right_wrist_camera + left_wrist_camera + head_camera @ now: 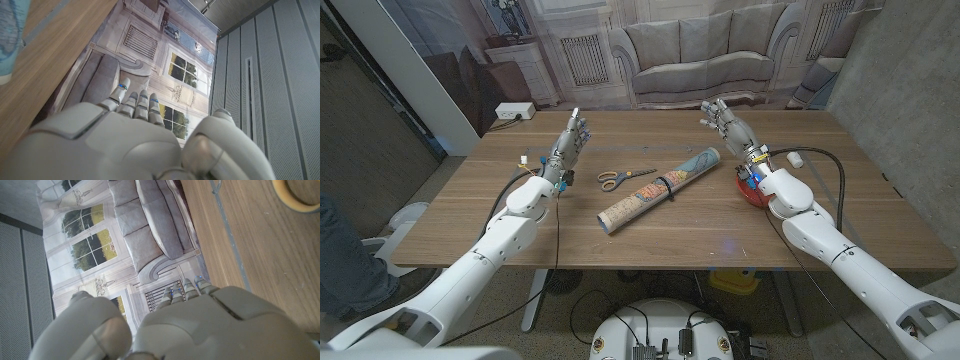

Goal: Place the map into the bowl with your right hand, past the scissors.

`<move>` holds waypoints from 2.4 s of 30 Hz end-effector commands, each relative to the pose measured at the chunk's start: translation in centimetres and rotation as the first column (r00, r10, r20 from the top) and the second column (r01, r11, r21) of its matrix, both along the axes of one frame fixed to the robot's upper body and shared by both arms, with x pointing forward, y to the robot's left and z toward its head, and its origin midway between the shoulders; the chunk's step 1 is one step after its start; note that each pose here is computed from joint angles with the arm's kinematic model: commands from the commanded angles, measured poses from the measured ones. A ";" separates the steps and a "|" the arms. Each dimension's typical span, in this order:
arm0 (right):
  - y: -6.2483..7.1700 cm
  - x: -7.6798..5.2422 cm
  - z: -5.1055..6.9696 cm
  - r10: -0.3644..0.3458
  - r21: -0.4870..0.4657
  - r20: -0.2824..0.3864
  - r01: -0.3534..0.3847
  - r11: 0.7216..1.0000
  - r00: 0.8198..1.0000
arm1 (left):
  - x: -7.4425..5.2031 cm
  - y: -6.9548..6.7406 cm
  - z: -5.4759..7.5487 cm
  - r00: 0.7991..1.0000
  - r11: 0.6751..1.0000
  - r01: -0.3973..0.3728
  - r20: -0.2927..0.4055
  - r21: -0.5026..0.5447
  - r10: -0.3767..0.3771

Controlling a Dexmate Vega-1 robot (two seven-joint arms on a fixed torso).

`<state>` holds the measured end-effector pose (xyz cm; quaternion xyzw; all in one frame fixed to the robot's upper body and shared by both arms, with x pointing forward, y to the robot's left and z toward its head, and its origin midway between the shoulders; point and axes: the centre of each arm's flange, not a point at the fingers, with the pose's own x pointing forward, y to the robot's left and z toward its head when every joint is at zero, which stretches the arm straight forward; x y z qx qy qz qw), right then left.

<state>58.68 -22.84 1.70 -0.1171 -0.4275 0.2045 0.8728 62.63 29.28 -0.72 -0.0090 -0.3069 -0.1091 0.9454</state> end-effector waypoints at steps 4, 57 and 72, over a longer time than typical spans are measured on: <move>1.1 -1.0 0.0 -0.017 -0.031 0.041 0.018 0.999 0.999 | 0.5 0.6 0.3 1.000 1.000 0.003 -0.004 0.004 -0.002; 3.2 -3.3 -0.2 -0.082 -0.161 0.228 0.120 0.980 0.970 | 0.1 0.9 1.0 1.000 1.000 -0.010 -0.007 0.021 0.010; 4.4 -3.8 -0.5 -0.085 -0.195 0.266 0.140 0.971 0.960 | -0.8 1.7 1.0 1.000 0.999 -0.021 -0.009 0.048 0.022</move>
